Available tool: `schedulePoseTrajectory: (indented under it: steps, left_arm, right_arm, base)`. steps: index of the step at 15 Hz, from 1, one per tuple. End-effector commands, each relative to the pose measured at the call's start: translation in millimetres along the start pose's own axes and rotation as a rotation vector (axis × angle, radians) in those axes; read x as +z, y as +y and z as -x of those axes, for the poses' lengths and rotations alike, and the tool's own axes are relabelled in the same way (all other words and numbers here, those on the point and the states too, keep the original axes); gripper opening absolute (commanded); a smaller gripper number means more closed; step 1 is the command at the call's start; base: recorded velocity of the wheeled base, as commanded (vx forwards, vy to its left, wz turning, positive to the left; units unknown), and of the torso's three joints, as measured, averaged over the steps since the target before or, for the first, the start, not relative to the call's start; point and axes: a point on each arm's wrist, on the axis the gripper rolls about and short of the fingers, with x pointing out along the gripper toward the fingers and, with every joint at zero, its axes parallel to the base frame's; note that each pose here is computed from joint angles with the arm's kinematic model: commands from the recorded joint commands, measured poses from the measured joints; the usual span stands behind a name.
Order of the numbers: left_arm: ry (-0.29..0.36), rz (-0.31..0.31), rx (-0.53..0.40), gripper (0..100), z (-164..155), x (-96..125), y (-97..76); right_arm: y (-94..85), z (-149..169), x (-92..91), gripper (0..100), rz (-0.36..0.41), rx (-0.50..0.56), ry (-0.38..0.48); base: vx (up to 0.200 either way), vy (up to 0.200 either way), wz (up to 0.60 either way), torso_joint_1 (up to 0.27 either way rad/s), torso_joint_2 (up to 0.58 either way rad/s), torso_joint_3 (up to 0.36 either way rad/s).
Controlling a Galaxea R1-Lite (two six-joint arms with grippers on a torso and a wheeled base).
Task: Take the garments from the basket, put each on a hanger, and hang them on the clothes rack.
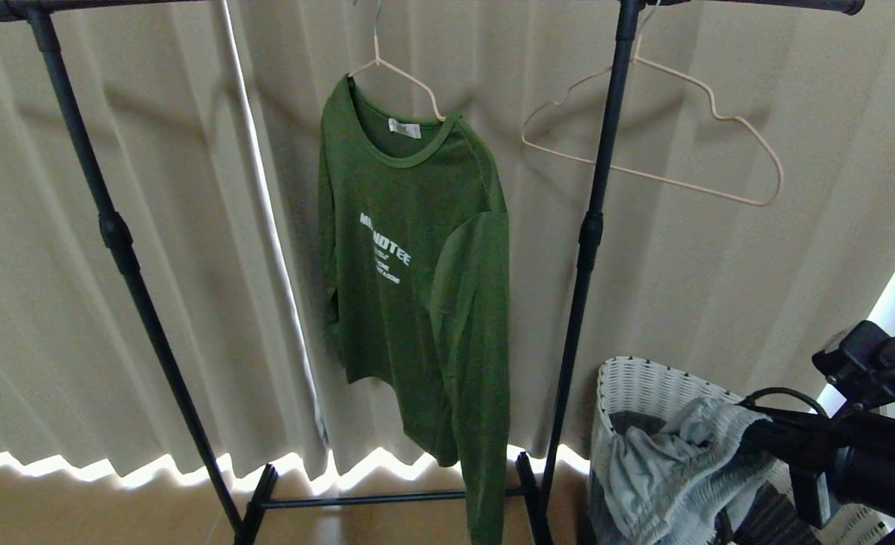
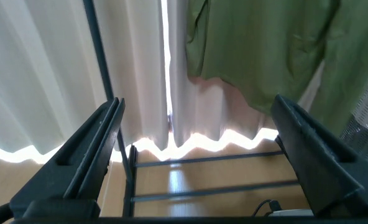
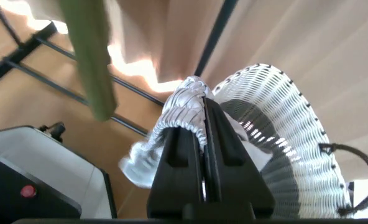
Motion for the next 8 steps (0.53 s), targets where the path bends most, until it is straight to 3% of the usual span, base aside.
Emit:
schedulePoseTrajectory:
  steps: [1, 8]
  left_arm:
    - [0.0, 0.0, 0.001, 100, 0.0, 0.0, 0.0]
    - [0.0, -0.002, 0.0, 100, 0.0, 0.0, 0.0]
  right_arm:
    - [0.5, 6.5, 1.4, 0, 0.003, -0.001, -0.029]
    - [0.3, 6.9, 2.6, 0, 0.004, -0.002, -0.035]
  base:
    - [0.0, 0.0, 0.0, 0.0, 0.0, 0.0]
    - [0.0, 0.0, 0.0, 0.0, 0.0, 0.0]
